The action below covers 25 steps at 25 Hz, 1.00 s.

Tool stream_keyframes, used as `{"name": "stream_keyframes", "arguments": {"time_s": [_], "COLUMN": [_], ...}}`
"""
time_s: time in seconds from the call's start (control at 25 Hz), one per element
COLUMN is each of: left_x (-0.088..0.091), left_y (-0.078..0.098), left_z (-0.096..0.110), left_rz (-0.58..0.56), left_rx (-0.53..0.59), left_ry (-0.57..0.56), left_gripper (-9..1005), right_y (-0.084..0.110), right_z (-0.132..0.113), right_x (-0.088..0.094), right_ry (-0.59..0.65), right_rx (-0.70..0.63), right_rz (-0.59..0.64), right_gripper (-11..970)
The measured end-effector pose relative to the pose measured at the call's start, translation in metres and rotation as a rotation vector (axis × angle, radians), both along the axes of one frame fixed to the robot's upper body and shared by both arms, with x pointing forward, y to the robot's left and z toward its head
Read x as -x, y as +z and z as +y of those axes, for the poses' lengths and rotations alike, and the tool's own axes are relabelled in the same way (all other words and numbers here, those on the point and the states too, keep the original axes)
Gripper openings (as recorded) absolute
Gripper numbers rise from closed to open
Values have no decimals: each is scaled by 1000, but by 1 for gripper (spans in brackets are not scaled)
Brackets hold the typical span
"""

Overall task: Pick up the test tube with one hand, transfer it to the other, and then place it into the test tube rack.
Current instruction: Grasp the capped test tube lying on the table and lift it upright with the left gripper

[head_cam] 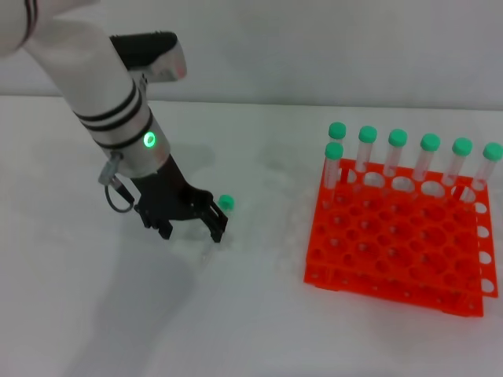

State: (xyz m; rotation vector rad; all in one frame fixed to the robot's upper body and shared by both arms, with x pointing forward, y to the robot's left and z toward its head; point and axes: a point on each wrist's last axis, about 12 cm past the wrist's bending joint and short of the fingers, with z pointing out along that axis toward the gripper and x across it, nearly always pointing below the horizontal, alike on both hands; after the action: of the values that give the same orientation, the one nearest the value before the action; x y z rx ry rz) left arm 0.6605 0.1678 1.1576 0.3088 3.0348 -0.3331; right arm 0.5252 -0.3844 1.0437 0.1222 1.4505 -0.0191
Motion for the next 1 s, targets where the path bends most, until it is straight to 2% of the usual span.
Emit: {"name": "stream_keyframes", "arguments": {"time_s": [0.56,1.0], "left_x": [8,9], "left_y": [-16,-24], "left_z": [-16,-13], "left_rz": [-3,-19], "left_rx": [-29,-48], "left_ry": [-53,-52], "left_gripper": [830,499], "right_y": [-1,-2], "right_z": [-1,0], "right_x": [3,3], "right_ry": [-2,-1], "right_rx": [0,-1], "right_rz": [2,1], "right_gripper": [841,837]}}
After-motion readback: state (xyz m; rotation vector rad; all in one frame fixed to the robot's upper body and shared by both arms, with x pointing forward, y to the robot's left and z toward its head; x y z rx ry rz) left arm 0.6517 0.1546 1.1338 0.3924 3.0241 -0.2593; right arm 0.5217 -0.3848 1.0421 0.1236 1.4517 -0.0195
